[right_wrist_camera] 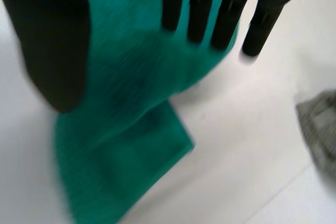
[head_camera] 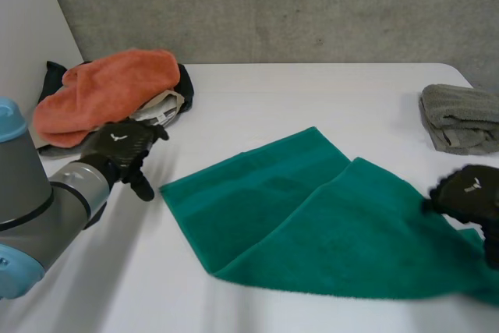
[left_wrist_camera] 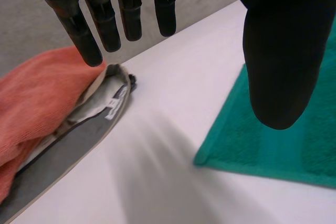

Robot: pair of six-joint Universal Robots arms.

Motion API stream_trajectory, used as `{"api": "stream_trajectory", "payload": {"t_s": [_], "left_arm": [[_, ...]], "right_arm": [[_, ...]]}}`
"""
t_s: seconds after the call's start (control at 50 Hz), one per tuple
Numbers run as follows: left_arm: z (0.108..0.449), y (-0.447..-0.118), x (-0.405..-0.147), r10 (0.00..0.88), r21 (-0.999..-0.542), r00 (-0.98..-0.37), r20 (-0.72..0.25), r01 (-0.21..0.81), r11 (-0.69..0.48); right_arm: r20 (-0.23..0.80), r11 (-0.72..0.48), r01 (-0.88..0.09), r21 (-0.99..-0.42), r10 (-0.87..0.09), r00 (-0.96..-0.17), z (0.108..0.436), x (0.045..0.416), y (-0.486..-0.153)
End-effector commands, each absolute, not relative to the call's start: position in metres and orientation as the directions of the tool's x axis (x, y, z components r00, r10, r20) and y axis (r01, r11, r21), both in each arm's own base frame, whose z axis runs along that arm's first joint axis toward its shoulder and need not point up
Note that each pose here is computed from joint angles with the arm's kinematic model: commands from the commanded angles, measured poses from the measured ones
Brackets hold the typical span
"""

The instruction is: Fold the laundry.

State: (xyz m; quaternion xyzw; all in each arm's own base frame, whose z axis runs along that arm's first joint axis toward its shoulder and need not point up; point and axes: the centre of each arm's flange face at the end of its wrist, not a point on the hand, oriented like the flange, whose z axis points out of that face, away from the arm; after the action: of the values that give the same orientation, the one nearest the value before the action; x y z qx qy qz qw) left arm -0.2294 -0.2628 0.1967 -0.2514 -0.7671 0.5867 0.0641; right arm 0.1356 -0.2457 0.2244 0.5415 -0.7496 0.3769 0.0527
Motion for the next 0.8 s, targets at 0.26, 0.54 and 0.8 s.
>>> {"api": "stream_trajectory", "payload": {"t_s": [0.26, 0.54, 0.8], "left_arm": [[0.189, -0.245, -0.248, 0.540, -0.932, -0.820, -0.190, 0.323, 0.163], [0.193, -0.245, -0.249, 0.540, -0.938, -0.819, -0.193, 0.315, 0.143], [0.193, -0.249, -0.250, 0.534, -0.943, -0.823, -0.195, 0.308, 0.130]], "right_arm": [[0.490, -0.114, -0.649, -0.752, -0.755, -0.435, 0.213, 0.240, -0.303], [0.435, -0.094, -0.679, -0.728, -0.829, -0.351, 0.155, 0.263, -0.314], [0.417, -0.073, -0.683, -0.727, -0.837, -0.355, 0.149, 0.263, -0.313]]}}
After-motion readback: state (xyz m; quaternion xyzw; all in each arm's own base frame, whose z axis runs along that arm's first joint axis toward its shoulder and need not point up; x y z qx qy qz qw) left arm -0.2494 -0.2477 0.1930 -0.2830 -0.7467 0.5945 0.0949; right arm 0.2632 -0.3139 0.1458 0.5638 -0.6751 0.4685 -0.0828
